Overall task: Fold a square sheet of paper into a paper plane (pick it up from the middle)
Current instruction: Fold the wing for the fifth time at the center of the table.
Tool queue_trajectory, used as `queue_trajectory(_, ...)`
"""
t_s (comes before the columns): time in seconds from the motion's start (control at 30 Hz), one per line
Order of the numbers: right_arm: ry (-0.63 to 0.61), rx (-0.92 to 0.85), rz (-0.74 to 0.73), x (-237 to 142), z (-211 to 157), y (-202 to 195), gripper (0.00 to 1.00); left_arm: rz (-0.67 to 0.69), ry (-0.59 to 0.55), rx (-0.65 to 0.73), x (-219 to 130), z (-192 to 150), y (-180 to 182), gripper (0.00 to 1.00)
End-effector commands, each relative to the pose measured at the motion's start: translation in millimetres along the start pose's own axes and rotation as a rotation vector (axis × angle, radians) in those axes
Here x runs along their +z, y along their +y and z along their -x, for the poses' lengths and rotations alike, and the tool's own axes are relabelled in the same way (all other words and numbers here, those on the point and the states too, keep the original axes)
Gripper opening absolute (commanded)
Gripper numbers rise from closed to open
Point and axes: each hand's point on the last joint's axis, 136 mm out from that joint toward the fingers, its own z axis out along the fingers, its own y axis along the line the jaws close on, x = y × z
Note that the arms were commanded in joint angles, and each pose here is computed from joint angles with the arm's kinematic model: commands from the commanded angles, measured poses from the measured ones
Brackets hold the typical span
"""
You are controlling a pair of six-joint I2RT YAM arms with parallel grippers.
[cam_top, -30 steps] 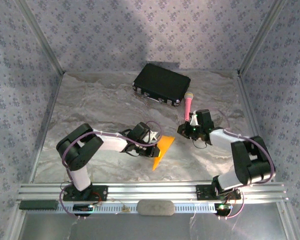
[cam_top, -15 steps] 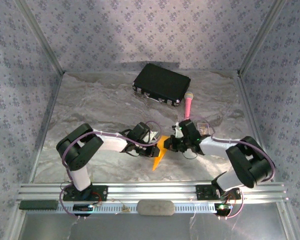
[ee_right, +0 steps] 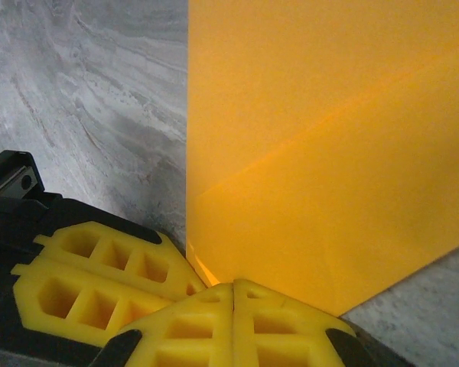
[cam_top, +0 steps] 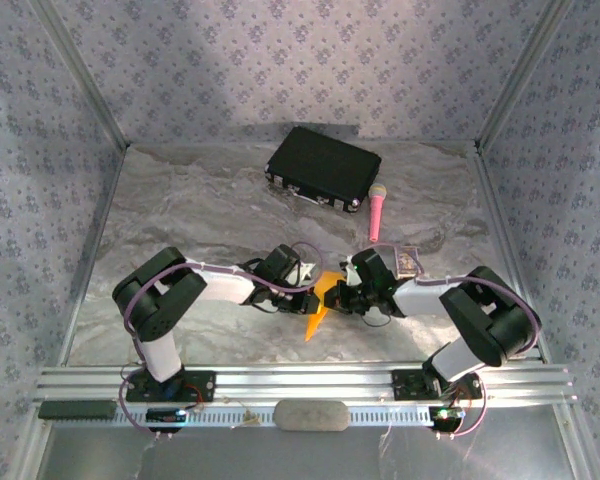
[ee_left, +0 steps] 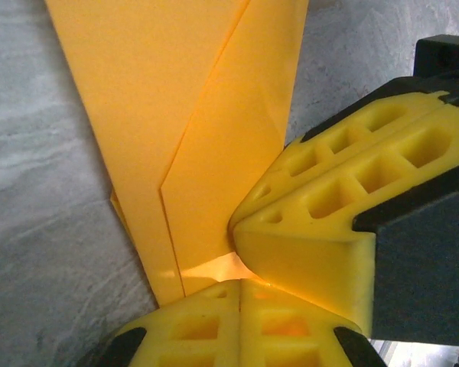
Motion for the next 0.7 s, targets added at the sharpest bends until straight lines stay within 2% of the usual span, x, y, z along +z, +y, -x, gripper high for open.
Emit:
queue_trajectory(0.0, -0.012, 0.020, -0.028, -7.6, -3.3, -5.4, 0.03, 0.182, 0.118, -0.117, 8.9, -45.9, 56.0, 0.00)
queue_trajectory(0.27, 0.025, 0.027, 0.017, -7.8, -15.9, 2.6, 0.03, 0.184, 0.113, -0.119, 9.2, -44.2, 55.9, 0.00)
queue_trajectory(0.57, 0.036, 0.041, 0.006, 0.0, -25.2, -5.9, 0.03, 0.183, 0.113, -0.122, 9.7, -43.7, 55.6, 0.00)
queue_trajectory(0.67, 0.045, 0.057, -0.039, 0.8, -27.9, -17.1, 0.03, 0.183, 0.111, -0.121, 9.6, -43.5, 55.2, 0.00)
